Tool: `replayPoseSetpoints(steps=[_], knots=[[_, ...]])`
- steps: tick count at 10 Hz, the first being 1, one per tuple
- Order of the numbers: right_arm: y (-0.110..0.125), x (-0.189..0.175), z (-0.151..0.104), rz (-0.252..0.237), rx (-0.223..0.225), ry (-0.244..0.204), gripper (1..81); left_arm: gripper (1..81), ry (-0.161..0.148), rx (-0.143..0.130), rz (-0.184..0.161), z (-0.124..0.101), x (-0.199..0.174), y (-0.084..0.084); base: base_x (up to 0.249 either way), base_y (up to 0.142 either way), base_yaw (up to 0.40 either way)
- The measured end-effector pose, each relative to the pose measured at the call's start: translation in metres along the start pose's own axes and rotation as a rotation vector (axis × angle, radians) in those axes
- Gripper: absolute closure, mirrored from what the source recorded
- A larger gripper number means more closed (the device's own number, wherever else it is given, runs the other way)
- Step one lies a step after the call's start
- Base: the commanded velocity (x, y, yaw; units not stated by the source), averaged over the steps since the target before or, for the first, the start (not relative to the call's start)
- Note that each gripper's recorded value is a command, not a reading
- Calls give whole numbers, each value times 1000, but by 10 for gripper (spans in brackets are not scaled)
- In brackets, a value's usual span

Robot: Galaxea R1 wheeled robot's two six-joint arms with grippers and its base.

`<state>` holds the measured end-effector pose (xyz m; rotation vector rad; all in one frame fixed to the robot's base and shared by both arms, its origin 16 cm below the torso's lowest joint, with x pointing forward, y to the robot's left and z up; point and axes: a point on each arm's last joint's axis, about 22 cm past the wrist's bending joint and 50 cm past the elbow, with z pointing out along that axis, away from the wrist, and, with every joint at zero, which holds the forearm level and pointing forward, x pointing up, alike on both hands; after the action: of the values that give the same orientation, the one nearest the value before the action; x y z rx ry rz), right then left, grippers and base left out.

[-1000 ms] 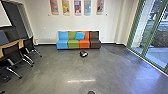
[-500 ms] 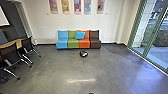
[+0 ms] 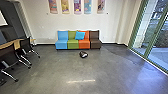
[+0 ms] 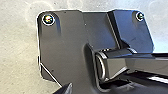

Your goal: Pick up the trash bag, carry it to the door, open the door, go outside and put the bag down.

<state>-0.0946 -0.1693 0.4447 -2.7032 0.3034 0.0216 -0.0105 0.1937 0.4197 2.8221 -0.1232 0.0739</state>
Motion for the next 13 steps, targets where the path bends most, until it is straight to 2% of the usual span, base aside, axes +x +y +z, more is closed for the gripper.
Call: replayPoseSetpoints(steps=[13], knots=[[0, -7, -1, 4, -1, -6, 10, 10, 2, -5, -1, 1, 1, 4, 130, 0, 0]])
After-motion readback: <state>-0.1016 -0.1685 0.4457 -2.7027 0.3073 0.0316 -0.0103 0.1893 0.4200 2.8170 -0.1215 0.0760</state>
